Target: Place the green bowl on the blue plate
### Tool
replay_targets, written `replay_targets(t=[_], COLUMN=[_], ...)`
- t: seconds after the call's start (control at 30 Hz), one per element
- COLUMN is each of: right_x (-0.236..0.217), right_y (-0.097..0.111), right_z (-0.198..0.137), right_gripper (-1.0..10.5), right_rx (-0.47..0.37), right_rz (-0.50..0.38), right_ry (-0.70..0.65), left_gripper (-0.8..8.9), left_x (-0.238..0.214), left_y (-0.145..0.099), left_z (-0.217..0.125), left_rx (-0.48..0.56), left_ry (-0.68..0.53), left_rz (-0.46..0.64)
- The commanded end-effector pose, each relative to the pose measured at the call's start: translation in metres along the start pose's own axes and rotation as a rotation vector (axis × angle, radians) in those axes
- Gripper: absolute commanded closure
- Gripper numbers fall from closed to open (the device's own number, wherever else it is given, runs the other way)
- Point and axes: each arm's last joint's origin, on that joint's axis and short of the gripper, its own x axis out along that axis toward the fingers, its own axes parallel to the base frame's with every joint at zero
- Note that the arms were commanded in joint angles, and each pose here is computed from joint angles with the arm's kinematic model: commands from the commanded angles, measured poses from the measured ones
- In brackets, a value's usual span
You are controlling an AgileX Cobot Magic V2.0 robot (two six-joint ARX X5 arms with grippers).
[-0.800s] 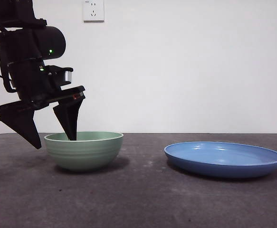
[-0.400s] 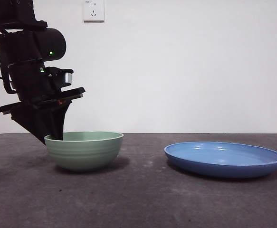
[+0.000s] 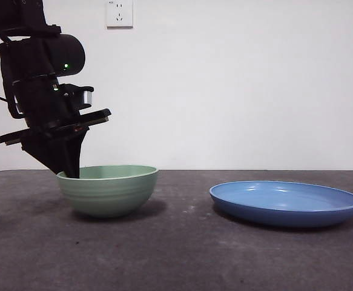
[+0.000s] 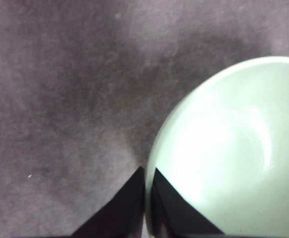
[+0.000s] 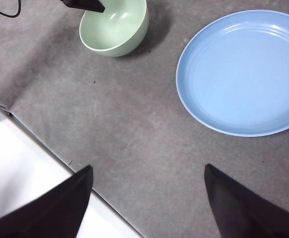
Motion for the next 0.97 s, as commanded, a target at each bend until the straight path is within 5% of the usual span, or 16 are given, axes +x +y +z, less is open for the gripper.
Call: replay_targets(t=[0.03, 0.57, 0.97], right_x=[-0.003, -0.003, -0.011], right_y=[0.002, 0.002, 0.007], right_z=[0.005, 0.005, 0.002], right_gripper=[5.9, 5.9, 5.9], right_rx=[-0.012, 0.011, 0.017], right_rz=[0.002, 0.000, -0.001], right_ry=[-0.020, -0.025, -0.059], left_gripper=[8.04, 8.03, 8.03], left_x=[-0.016, -0.064, -0.022], left_y=[-0.010, -0.098, -0.152], left_z=[0.010, 0.032, 0.065], left_rx=[0.009, 0.173, 0.237], left_ry=[-0.064, -0.240, -0.202], left_rz=[-0.020, -0.173, -0.221])
